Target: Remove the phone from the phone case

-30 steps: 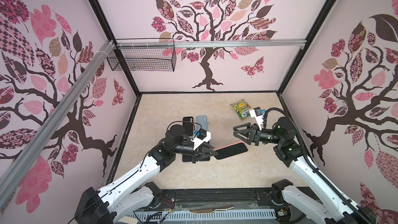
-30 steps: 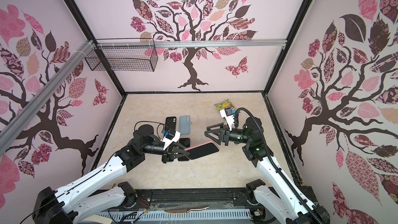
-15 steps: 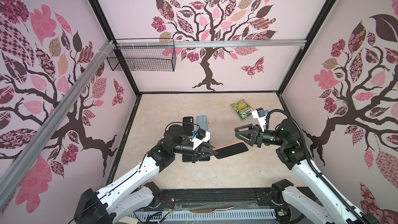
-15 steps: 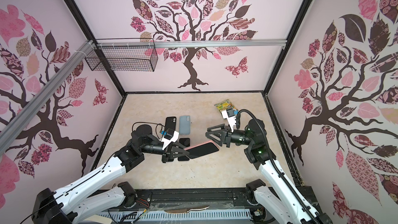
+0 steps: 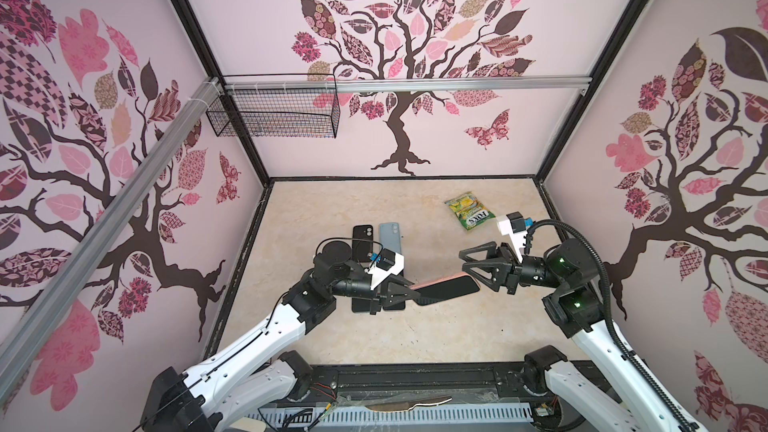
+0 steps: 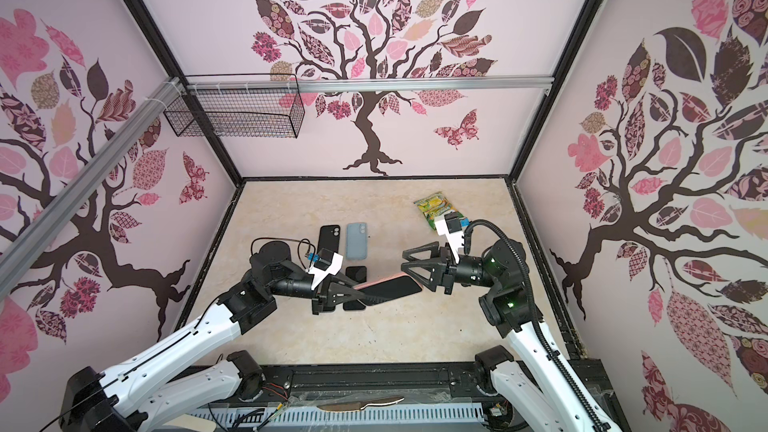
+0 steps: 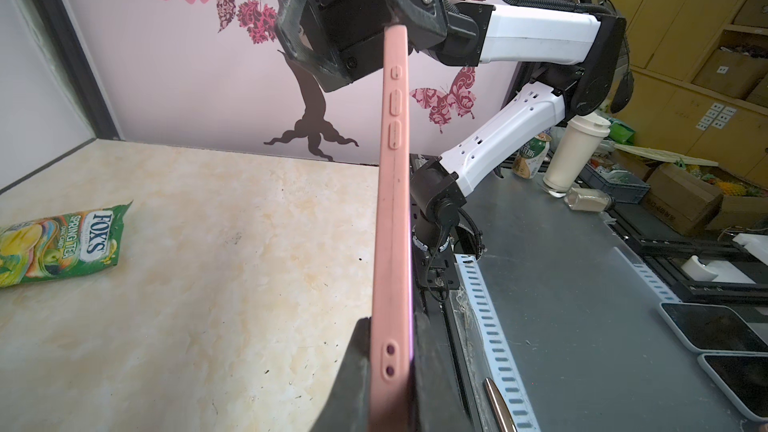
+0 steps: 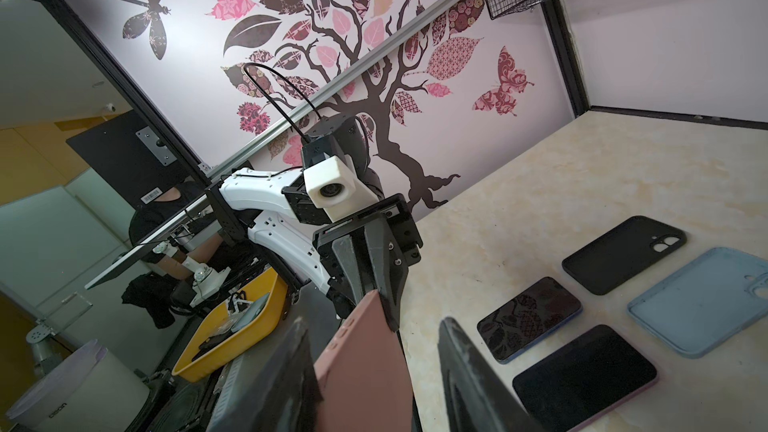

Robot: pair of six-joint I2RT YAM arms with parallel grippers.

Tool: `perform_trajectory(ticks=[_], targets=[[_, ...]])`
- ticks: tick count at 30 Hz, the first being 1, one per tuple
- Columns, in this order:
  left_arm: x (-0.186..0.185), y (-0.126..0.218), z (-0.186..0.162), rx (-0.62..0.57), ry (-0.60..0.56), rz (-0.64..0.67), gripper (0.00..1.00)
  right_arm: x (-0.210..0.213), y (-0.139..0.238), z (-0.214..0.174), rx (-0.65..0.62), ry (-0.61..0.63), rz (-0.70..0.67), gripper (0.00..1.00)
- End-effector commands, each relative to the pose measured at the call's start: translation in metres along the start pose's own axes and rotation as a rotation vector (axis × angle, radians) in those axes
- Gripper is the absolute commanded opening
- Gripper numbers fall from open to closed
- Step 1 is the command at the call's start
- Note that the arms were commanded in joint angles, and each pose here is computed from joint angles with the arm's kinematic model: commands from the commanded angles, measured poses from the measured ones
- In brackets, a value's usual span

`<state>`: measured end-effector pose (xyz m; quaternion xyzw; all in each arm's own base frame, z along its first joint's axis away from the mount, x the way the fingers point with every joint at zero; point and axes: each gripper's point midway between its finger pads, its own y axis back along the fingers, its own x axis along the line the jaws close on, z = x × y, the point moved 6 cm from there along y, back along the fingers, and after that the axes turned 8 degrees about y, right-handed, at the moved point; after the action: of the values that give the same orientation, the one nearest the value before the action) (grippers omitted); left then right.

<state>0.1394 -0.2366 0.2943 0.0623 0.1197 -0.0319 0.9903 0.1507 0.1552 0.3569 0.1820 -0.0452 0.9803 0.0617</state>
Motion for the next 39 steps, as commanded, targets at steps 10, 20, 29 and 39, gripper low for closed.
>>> perform_trajectory(ticks=[10, 20, 29, 39], targets=[[-0.001, 0.001, 0.014, -0.067, -0.080, 0.005, 0.00, 0.021, 0.002, 0.012, 0.006, 0.080, 0.084, 0.50], [-0.001, 0.000, 0.012, -0.066, -0.068, 0.005, 0.00, 0.026, 0.004, 0.015, -0.012, 0.108, 0.092, 0.66], [-0.001, 0.001, 0.012, -0.062, -0.069, 0.003, 0.00, 0.027, 0.005, 0.020, -0.047, 0.120, 0.059, 0.60], [-0.003, 0.002, 0.012, -0.067, -0.075, 0.003, 0.00, 0.016, 0.003, 0.012, -0.024, 0.073, 0.031, 0.39]])
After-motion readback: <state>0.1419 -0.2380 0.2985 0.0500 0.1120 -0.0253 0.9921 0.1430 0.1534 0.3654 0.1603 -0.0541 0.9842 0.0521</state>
